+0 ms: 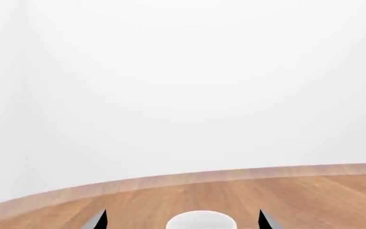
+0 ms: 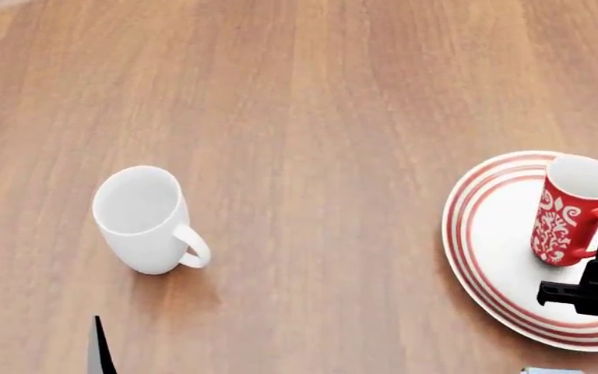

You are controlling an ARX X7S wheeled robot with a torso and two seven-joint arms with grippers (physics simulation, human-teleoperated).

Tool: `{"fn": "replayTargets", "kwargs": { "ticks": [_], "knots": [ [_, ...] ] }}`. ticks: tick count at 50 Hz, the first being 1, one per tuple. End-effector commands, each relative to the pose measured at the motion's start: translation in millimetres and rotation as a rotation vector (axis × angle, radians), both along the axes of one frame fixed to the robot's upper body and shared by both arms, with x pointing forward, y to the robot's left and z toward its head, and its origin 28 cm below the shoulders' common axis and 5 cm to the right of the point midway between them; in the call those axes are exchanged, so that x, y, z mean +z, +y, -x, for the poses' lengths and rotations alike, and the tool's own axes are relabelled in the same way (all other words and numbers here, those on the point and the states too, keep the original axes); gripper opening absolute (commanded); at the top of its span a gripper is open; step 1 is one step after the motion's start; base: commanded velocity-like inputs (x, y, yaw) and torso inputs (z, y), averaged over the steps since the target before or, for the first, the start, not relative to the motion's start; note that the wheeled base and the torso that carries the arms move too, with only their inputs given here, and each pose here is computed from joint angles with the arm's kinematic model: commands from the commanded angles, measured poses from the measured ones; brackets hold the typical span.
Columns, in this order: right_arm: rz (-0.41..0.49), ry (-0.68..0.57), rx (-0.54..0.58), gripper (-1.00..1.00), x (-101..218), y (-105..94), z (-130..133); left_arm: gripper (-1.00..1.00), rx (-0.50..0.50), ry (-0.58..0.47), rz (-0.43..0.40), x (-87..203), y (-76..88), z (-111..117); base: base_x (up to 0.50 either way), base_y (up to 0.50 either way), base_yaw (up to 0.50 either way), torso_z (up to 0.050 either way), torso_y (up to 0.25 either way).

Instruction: Pick up the red mug and put it on the plate

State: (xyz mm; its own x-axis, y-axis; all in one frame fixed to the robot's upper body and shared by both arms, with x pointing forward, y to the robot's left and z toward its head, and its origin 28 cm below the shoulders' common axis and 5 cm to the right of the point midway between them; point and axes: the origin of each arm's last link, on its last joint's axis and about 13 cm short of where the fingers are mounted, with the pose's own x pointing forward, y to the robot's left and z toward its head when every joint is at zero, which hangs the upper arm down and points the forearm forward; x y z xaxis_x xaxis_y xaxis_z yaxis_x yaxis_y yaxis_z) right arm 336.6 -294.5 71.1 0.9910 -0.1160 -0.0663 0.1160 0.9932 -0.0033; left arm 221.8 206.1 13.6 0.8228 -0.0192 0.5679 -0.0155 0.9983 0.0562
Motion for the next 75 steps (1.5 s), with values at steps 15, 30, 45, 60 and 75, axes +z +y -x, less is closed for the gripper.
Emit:
{"fn": "replayTargets", "kwargs": {
  "ticks": [15,30,45,60,75],
  "knots": [
    [-0.009,0.016,0.003,-1.00,-3.0,0.9,0.9,1.00,-0.002,-0.002,-0.003,0.0,0.0,0.0,0.00,0.00,0.00,0.000,0.000],
    [0.006,0.052,0.051,1.00,-10.3,1.7,5.1,1.00,-0.006,-0.010,-0.003,0.1,0.0,-0.2,0.00,0.00,0.00,0.000,0.000],
    [0.006,0.067,0.054,1.00,-12.3,-0.8,7.7,1.00,-0.008,-0.010,-0.002,0.1,0.0,-0.2,0.00,0.00,0.00,0.000,0.000],
    [0.030,-0.015,0.122,1.00,-0.6,-4.5,18.9,1.00,-0.004,-0.014,-0.001,0.1,0.0,-0.3,0.00,0.00,0.00,0.000,0.000],
    [0.097,-0.113,0.240,1.00,21.1,7.3,55.0,1.00,-0.004,-0.014,-0.002,0.1,0.0,-0.3,0.00,0.00,0.00,0.000,0.000]
  ]
}}
